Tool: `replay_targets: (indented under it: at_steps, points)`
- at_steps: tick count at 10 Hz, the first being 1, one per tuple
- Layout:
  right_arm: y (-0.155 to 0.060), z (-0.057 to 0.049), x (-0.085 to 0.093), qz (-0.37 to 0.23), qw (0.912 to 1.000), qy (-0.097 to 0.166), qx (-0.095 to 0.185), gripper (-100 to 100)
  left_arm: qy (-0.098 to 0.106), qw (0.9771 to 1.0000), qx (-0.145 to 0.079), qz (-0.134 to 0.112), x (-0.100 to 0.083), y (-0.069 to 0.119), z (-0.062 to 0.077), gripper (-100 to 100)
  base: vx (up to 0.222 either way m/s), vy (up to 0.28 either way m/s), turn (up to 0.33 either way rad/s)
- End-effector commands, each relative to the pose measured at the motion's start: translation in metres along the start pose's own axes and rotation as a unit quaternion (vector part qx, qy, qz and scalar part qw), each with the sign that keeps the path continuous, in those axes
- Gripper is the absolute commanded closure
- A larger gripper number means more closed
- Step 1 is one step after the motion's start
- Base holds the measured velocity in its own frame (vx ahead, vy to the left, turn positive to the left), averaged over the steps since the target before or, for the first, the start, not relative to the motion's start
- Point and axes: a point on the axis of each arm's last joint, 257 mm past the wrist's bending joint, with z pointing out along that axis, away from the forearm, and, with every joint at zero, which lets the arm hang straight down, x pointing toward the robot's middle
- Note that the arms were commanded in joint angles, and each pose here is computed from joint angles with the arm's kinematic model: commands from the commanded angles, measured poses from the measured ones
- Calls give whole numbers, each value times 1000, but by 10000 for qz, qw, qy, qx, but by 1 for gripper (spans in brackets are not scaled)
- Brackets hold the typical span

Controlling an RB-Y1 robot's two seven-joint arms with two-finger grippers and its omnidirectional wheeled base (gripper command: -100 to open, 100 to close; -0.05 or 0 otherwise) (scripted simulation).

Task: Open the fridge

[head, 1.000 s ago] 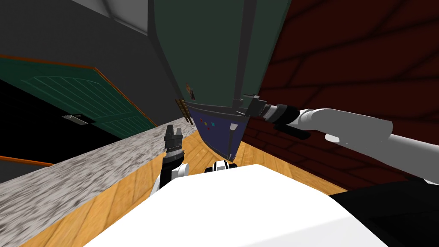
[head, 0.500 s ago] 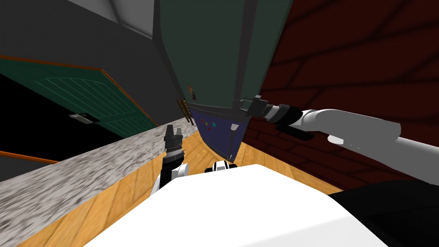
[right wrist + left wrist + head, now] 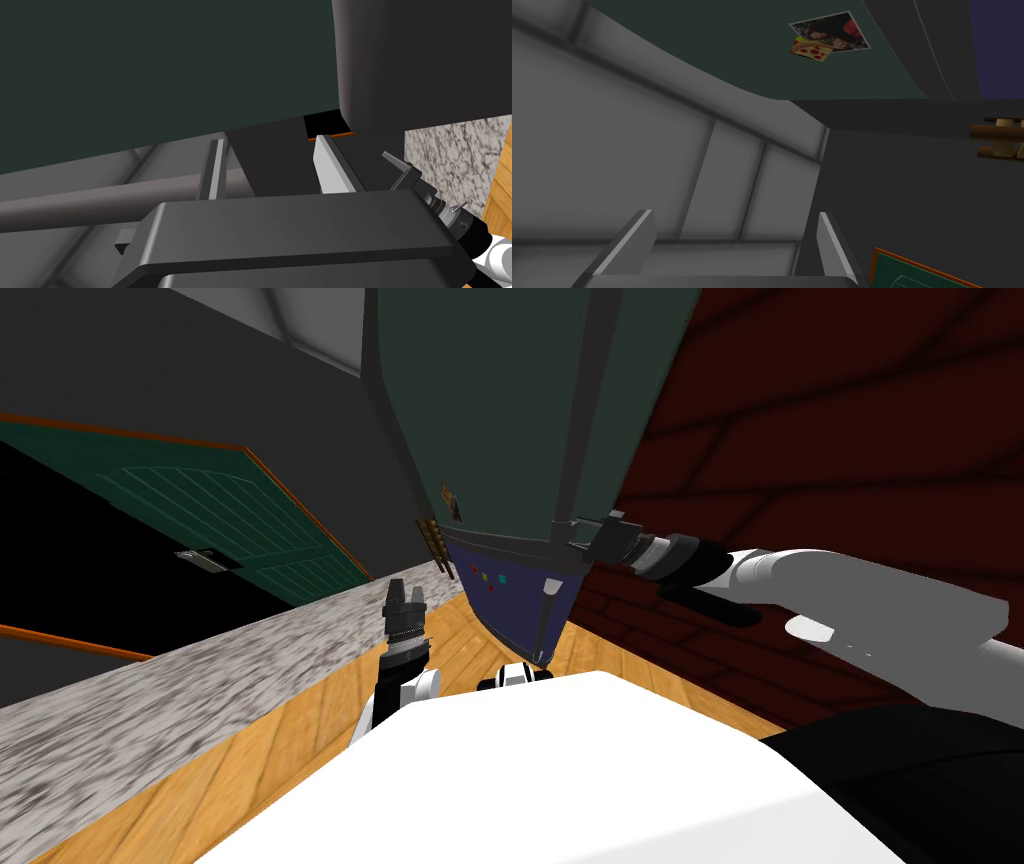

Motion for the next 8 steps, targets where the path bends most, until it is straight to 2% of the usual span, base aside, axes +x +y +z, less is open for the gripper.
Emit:
replay_targets:
  at_steps: [1, 2, 3, 4, 5, 7, 8]
  points:
    - [3, -16, 0, 64, 10000, 29, -31, 100, 0, 10000, 0, 0, 0, 0, 0, 0, 28, 16, 65]
    - [4, -18, 0, 61, 10000, 22, -42, 100, 0, 10000, 0, 0, 0, 0, 0, 0, 23, 13, 31]
    - [2, -27, 0, 54, 10000, 78, -1, 100, 0, 10000, 0, 0, 0, 0, 0, 0, 27, 16, 61]
    - [2, -30, 0, 44, 10000, 71, -23, 100, 0, 10000, 0, 0, 0, 0, 0, 0, 24, 12, 30]
    - [0, -40, -1, 6, 9999, 130, 6, 100, 0, 10000, 0, 0, 0, 0, 0, 0, 29, 13, 61]
    - [2, -43, 0, 14, 9999, 140, -14, 100, 0, 10000, 0, 0, 0, 0, 0, 0, 20, 6, 15]
    - [0, -54, -1, -36, 9998, 207, 8, 100, 0, 10000, 0, 0, 0, 0, 0, 0, 16, 10, 66]
